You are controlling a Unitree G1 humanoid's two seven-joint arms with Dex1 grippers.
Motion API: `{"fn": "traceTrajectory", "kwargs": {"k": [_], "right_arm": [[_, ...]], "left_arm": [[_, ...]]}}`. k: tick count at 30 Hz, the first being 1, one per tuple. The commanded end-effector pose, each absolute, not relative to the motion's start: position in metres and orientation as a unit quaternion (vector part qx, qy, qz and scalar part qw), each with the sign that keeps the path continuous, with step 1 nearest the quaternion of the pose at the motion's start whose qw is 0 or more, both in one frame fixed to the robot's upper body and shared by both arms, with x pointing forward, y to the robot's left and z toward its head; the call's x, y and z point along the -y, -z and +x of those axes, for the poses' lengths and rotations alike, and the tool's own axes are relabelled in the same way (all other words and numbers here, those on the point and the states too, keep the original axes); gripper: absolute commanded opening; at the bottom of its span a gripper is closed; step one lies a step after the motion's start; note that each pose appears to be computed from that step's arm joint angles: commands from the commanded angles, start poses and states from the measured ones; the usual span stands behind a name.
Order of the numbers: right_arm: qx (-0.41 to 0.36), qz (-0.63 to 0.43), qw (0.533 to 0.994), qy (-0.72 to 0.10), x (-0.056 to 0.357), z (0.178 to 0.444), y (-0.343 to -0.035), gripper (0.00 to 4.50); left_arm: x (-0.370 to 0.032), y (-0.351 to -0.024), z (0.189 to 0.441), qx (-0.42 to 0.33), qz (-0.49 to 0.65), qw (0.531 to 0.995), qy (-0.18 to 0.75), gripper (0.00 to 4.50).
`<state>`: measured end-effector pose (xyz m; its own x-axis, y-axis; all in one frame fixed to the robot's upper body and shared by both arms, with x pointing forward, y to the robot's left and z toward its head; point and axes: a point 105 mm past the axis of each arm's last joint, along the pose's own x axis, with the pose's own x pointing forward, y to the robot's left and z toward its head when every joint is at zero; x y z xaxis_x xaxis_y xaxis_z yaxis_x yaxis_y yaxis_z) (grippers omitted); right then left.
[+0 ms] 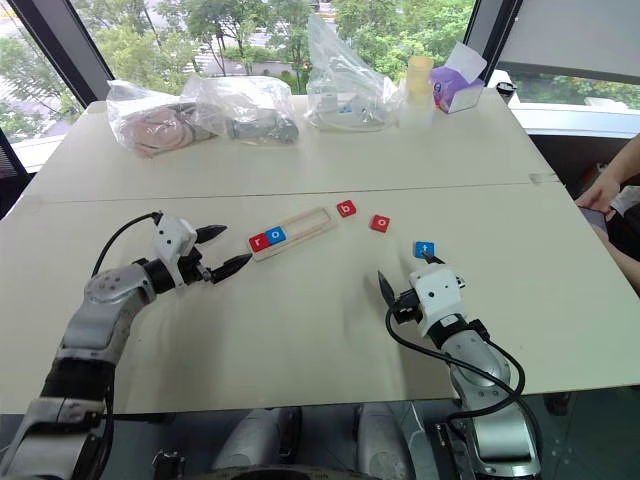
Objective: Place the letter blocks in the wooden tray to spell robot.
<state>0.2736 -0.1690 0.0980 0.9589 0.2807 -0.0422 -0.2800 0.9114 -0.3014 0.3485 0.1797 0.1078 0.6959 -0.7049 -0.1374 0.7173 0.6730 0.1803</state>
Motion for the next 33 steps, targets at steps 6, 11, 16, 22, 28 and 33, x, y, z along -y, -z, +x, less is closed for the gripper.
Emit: {"fn": "traceTrajectory", "kwargs": {"k": [6, 11, 16, 22, 28, 33], "right_arm": [[0.026, -0.155, 0.978, -0.134, 0.166, 0.271, -0.105, 4.45], [0.026, -0.154, 0.979, -0.132, 0.166, 0.27, -0.104, 4.45], [0.026, -0.155, 0.979, -0.132, 0.165, 0.27, -0.103, 4.45], [0.027, -0.156, 0.979, -0.132, 0.165, 0.271, -0.103, 4.45], [0.027, -0.156, 0.979, -0.131, 0.165, 0.271, -0.103, 4.45], [0.025, -0.156, 0.979, -0.128, 0.166, 0.269, -0.103, 4.45]], "left_arm": [[-0.18, -0.111, 0.358, -0.042, 0.125, 0.877, 0.461, 4.5], [-0.183, -0.109, 0.366, -0.042, 0.135, 0.876, 0.461, 4.5], [-0.18, -0.105, 0.369, -0.049, 0.139, 0.868, 0.474, 4.5], [-0.172, -0.101, 0.371, -0.057, 0.143, 0.857, 0.492, 4.5], [-0.17, -0.098, 0.375, -0.06, 0.154, 0.856, 0.489, 4.5], [-0.167, -0.09, 0.376, -0.072, 0.164, 0.852, 0.492, 4.5]]}}
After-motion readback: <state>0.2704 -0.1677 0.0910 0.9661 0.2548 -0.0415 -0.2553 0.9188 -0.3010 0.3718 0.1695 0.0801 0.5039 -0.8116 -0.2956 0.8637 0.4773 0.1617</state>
